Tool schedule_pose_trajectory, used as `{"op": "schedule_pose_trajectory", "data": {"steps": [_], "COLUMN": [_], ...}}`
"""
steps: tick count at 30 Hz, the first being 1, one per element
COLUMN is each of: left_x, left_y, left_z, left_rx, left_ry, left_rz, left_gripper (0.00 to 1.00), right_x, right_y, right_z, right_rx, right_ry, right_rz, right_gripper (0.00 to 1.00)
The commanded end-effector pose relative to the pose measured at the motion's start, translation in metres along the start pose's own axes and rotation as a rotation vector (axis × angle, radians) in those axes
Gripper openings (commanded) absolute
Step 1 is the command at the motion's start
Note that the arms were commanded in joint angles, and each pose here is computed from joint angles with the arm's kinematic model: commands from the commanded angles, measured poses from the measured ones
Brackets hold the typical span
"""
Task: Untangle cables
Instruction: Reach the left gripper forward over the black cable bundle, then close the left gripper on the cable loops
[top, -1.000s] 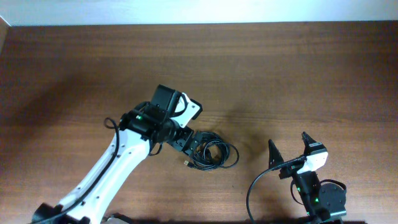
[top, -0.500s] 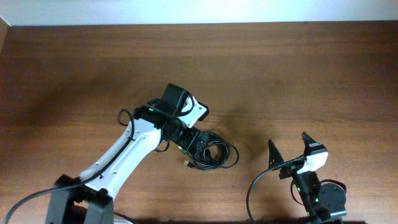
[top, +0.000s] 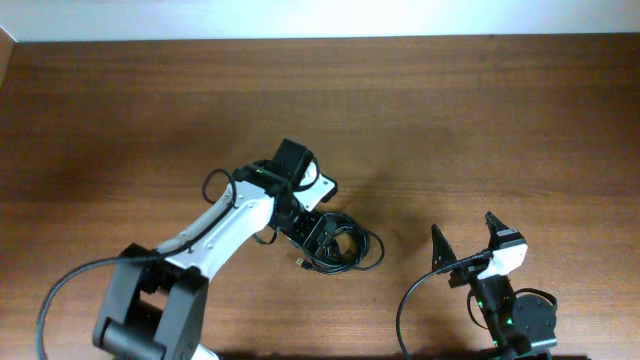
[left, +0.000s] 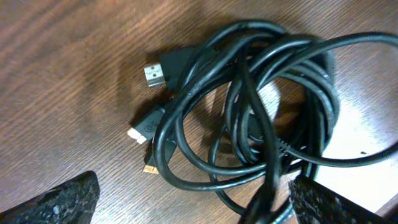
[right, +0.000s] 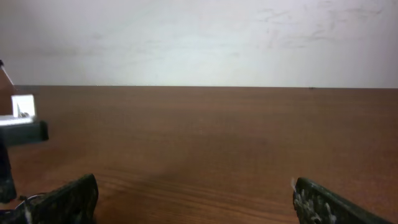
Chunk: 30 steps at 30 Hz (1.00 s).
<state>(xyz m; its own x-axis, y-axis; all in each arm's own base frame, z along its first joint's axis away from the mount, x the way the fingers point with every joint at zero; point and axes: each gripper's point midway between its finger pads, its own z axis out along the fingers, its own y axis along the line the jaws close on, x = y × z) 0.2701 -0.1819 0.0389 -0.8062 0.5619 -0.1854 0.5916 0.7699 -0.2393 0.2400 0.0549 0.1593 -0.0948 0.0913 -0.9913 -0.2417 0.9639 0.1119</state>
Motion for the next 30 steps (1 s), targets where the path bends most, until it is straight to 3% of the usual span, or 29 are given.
{"op": "schedule_pose_trajectory", "data": {"steps": [1, 4, 7, 10, 13, 15, 24, 26, 29, 30], "left_x": [-0.001, -0.004, -0.004, -0.004, -0.003, -0.003, -0.001, -0.002, -0.005, -0.006], "left_y": [0.002, 0.003, 0.003, 0.003, 0.003, 0.003, 0.0, 0.0, 0.001, 0.001], "left_z": [0.008, 0.011, 0.011, 0.011, 0.012, 0.012, 0.028, 0.031, 0.031, 0.031], "left_rx": [0.005, 0.003, 0.003, 0.004, 0.004, 0.004, 0.005, 0.002, 0.001, 0.001], "left_ry": [0.023, 0.016, 0.016, 0.016, 0.018, 0.02, 0.005, -0.008, -0.021, -0.024], "left_rz": [0.008, 0.01, 0.01, 0.01, 0.009, 0.008, 0.035, 0.041, 0.045, 0.046], "left_gripper": [0.99, 0.98, 0.88, 0.64, 0.47, 0.46, 0.6, 0.58, 0.45, 0.44], "right_x": [0.001, 0.001, 0.001, 0.001, 0.001, 0.001, 0.001, 0.001, 0.001, 0.001], "right_y": [-0.002, -0.002, -0.002, -0.002, -0.002, -0.002, -0.002, -0.002, -0.002, -0.002], "right_z": [0.0, 0.0, 0.0, 0.0, 0.0, 0.0, 0.0, 0.0, 0.0, 0.0], "right_rx": [0.01, 0.01, 0.01, 0.01, 0.01, 0.01, 0.01, 0.01, 0.01, 0.01], "right_ry": [0.0, 0.0, 0.0, 0.0, 0.0, 0.0, 0.0, 0.0, 0.0, 0.0], "right_rz": [0.008, 0.008, 0.008, 0.008, 0.008, 0.008, 0.008, 0.008, 0.008, 0.008], "right_gripper": [0.99, 0.99, 0.99, 0.99, 0.99, 0.98, 0.99, 0.99, 0.99, 0.99]}}
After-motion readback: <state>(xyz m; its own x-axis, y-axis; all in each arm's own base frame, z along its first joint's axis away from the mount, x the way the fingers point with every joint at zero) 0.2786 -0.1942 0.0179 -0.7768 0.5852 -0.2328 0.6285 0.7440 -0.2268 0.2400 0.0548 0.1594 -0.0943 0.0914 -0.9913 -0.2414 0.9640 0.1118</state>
